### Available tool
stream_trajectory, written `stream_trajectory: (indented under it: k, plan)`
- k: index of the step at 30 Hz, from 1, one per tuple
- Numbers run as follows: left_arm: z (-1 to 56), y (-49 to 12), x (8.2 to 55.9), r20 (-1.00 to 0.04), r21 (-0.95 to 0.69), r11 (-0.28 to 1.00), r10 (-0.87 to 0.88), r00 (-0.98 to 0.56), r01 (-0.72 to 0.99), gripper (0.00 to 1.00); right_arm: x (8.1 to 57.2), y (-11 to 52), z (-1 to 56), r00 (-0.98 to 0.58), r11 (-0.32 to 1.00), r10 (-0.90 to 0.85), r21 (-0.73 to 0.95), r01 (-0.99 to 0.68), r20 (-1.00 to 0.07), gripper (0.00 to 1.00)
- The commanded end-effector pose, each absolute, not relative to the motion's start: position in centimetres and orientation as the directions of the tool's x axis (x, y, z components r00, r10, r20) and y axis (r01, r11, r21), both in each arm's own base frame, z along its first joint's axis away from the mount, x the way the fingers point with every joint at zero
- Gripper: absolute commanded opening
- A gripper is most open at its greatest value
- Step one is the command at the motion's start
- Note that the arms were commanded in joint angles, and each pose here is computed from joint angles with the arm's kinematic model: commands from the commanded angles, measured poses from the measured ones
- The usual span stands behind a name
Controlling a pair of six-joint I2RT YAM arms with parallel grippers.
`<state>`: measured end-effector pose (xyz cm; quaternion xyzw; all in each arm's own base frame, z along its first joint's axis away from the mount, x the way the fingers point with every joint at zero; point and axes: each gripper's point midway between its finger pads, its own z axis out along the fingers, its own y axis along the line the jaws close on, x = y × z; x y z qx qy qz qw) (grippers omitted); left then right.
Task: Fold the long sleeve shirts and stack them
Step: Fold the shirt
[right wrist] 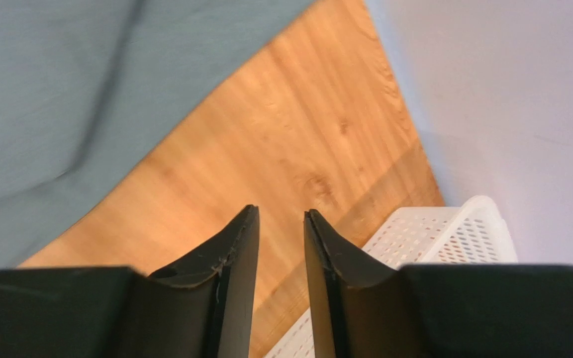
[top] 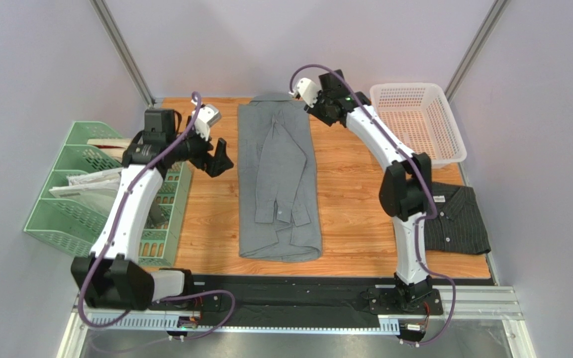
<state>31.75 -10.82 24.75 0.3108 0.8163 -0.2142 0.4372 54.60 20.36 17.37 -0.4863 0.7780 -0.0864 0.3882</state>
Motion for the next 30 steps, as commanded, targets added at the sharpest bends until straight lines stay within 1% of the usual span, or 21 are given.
stream_trajectory:
  k: [1, 2, 3, 4, 5, 6, 8, 9, 11, 14, 16, 19, 22, 25, 26, 27, 28, 29, 30]
  plan:
    - [22.4, -12.9, 32.4, -0.77, -0.18, 0.597, 0.409, -0.489, 0.782, 0.97, 42.6, 23.1, 15.5, -0.338, 0.451, -0.784, -0.103, -0.887, -0.521, 0.26]
    - [20.8, -13.1, 31.9, -0.747, -0.203, 0.583, 0.427, -0.509, 0.787, 0.92, 39.7, 23.4, 13.9, -0.368, 0.417, -0.786, 0.014, -0.909, -0.497, 0.2]
    - [20.2, -13.6, 31.6, -0.749, -0.187, 0.566, 0.447, -0.49, 0.803, 0.9, 38.0, 23.0, 12.8, -0.389, 0.402, -0.797, 0.074, -0.912, -0.462, 0.18]
    - [19.1, -13.2, 31.7, -0.729, -0.154, 0.588, 0.475, -0.493, 0.794, 0.87, 36.5, 22.6, 12.2, -0.409, 0.399, -0.8, 0.119, -0.909, -0.439, 0.17]
    - [17.7, -13.3, 31.3, -0.71, -0.152, 0.586, 0.496, -0.5, 0.796, 0.84, 34.5, 22.4, 10.6, -0.428, 0.384, -0.808, 0.187, -0.904, -0.405, 0.13]
    - [16.8, -13.6, 31.1, -0.69, -0.163, 0.575, 0.514, -0.509, 0.802, 0.82, 33.9, 22.3, 10.0, -0.436, 0.383, -0.81, 0.209, -0.9, -0.393, 0.12]
    - [15.7, -13.5, 31.0, -0.652, -0.208, 0.602, 0.503, -0.568, 0.771, 0.77, 33.0, 22.0, 8.0, -0.453, 0.387, -0.82, 0.243, -0.889, -0.35, 0.1]
    - [14.4, -13.5, 30.9, -0.614, -0.248, 0.614, 0.499, -0.612, 0.75, 0.76, 32.9, 22.0, 7.4, -0.463, 0.395, -0.82, 0.253, -0.883, -0.336, 0.1]
    - [13.4, -14.0, 30.3, -0.575, -0.322, 0.615, 0.477, -0.664, 0.72, 0.72, 32.7, 22.3, 6.0, -0.497, 0.416, -0.809, 0.292, -0.861, -0.315, 0.09]
    - [11.8, -14.8, 29.8, -0.523, -0.42, 0.624, 0.427, -0.737, 0.659, 0.71, 32.5, 22.8, 4.7, -0.538, 0.444, -0.785, 0.325, -0.835, -0.307, 0.08]
    - [10.7, -15.2, 29.5, -0.468, -0.484, 0.635, 0.394, -0.791, 0.603, 0.7, 32.3, 23.0, 3.9, -0.544, 0.449, -0.785, 0.332, -0.83, -0.297, 0.08]
    - [9.7, -15.7, 29.4, -0.422, -0.54, 0.637, 0.36, -0.832, 0.55, 0.68, 32.5, 23.1, 3.2, -0.565, 0.47, -0.773, 0.338, -0.815, -0.288, 0.08]
    - [9.9, -16.2, 29.2, -0.451, -0.552, 0.615, 0.347, -0.822, 0.563, 0.63, 32.2, 22.9, 3.9, -0.566, 0.469, -0.772, 0.343, -0.814, -0.289, 0.09]
    - [10.9, -17.0, 28.5, -0.507, -0.516, 0.571, 0.397, -0.765, 0.638, 0.57, 31.1, 22.5, 6.3, -0.568, 0.458, -0.762, 0.36, -0.813, -0.311, 0.11]
    - [11.7, -17.6, 27.5, -0.522, -0.515, 0.545, 0.412, -0.747, 0.661, 0.52, 30.4, 22.9, 6.9, -0.575, 0.447, -0.752, 0.391, -0.805, -0.323, 0.12]
    - [12.1, -18.2, 26.6, -0.534, -0.533, 0.513, 0.413, -0.738, 0.673, 0.52, 30.1, 23.0, 7.3, -0.593, 0.455, -0.736, 0.409, -0.791, -0.326, 0.12]
    - [12.6, -19.0, 25.4, -0.544, -0.559, 0.474, 0.41, -0.733, 0.68, 0.52, 29.7, 23.5, 8.5, -0.599, 0.444, -0.718, 0.431, -0.786, -0.355, 0.13]
    - [12.7, -20.1, 23.5, -0.561, -0.554, 0.437, 0.434, -0.705, 0.709, 0.5, 29.4, 23.7, 8.7, -0.612, 0.446, -0.707, 0.449, -0.774, -0.354, 0.14]
    - [12.7, -20.8, 22.6, -0.546, -0.571, 0.436, 0.431, -0.718, 0.696, 0.49, 29.4, 24.1, 9.1, -0.635, 0.459, -0.686, 0.465, -0.757, -0.356, 0.14]
